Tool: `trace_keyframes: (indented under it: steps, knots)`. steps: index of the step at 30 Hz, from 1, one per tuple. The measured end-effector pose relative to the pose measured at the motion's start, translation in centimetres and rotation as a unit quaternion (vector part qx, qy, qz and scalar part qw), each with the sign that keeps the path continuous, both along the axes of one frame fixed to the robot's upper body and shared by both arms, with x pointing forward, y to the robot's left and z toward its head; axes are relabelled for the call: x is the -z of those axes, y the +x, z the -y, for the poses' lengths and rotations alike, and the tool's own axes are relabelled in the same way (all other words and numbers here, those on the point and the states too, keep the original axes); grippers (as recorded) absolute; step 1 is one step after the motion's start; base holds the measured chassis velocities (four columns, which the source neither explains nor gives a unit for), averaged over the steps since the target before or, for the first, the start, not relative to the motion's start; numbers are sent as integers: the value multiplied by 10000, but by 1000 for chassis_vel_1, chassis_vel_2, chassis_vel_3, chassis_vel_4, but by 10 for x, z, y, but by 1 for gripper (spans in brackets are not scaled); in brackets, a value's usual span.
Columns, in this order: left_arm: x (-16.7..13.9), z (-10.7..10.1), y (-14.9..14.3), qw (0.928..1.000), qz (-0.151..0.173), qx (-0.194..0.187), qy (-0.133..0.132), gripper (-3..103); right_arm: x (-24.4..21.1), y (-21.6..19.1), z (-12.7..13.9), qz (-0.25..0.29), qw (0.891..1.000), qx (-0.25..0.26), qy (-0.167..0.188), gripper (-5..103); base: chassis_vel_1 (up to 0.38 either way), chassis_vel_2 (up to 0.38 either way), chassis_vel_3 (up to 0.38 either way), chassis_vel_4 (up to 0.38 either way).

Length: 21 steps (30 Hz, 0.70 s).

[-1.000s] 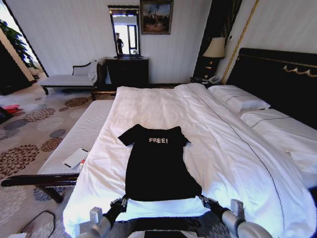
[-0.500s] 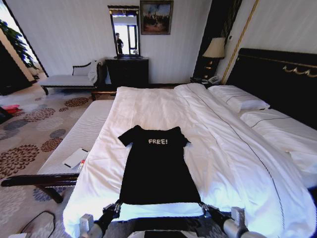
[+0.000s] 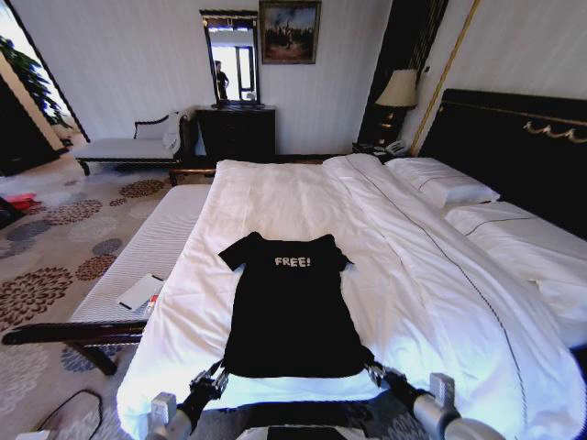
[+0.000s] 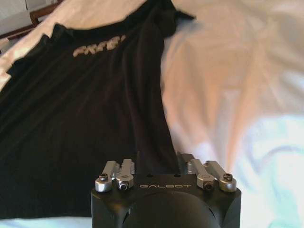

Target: Fold the clothes on the bed.

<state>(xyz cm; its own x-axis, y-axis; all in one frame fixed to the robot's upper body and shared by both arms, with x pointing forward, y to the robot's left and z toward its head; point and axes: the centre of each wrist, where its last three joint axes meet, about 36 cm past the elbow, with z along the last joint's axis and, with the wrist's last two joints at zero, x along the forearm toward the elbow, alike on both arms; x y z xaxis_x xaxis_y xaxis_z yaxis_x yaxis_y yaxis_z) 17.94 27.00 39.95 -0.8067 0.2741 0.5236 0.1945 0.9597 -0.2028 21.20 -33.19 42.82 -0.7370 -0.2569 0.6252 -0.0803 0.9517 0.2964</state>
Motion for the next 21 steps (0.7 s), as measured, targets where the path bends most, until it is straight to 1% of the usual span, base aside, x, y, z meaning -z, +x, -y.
trace_keyframes:
  steps: [1,2,3,4,5,7,8,9,10,11,12,13,14,15,16,18,19,21]
  knots:
    - [-1,-1,1,10000,37,-27,2,57,-5,3,2,60,10000,24,1,47,0,0,0,0]
    - [-1,-1,1,10000,37,-27,2,57,-5,3,2,60,10000,24,1,47,0,0,0,0]
    - [-3,-2,3,9999,86,-72,9,63,-12,10,6,156,9998,94,15,53,0,0,0,0]
    - [-3,-2,4,9999,101,-89,10,63,-14,13,8,185,9998,119,19,58,0,0,0,0]
    - [-4,-3,6,9998,130,-129,8,69,-18,18,11,234,9996,167,27,58,0,0,0,0]
    - [-8,-7,9,9995,210,-254,2,80,-31,37,26,391,9986,334,96,69,0,0,0,0]
    - [-8,-7,9,9995,210,-254,2,80,-31,37,26,391,9986,334,96,69,0,0,0,0]
    - [-8,-8,10,9993,237,-282,15,80,-33,43,31,419,9983,374,140,74,0,0,0,0]
    - [-9,-9,10,9991,270,-311,38,85,-35,51,35,443,9979,424,220,80,0,0,0,0]
    - [-11,-10,12,9988,337,-341,73,90,-42,70,43,464,9962,543,497,85,0,0,0,0]
    - [-13,-11,12,9986,372,-358,76,95,-45,82,47,475,9946,604,694,91,0,0,0,0]
    - [-16,-11,14,9984,423,-376,81,98,-50,95,51,497,9923,651,926,91,0,0,0,0]
    - [-16,-11,14,9984,423,-376,81,98,-50,95,51,497,9923,651,926,91,0,0,0,0]
    - [-18,-12,15,9982,457,-388,93,98,-54,107,54,530,9903,677,1088,95,0,0,0,0]
    - [-22,-15,18,9974,560,-419,147,100,-62,131,60,570,9853,713,1442,99,0,0,0,0]
    - [-28,-20,24,9962,725,-424,232,100,-72,163,73,474,9756,796,1993,100,0,0,0,0]
    - [-28,-20,24,9962,725,-424,232,100,-72,163,73,474,9756,796,1993,100,0,0,0,0]
    - [-31,-22,29,9957,802,-391,249,100,-76,180,83,396,9707,845,2215,100,0,0,0,0]
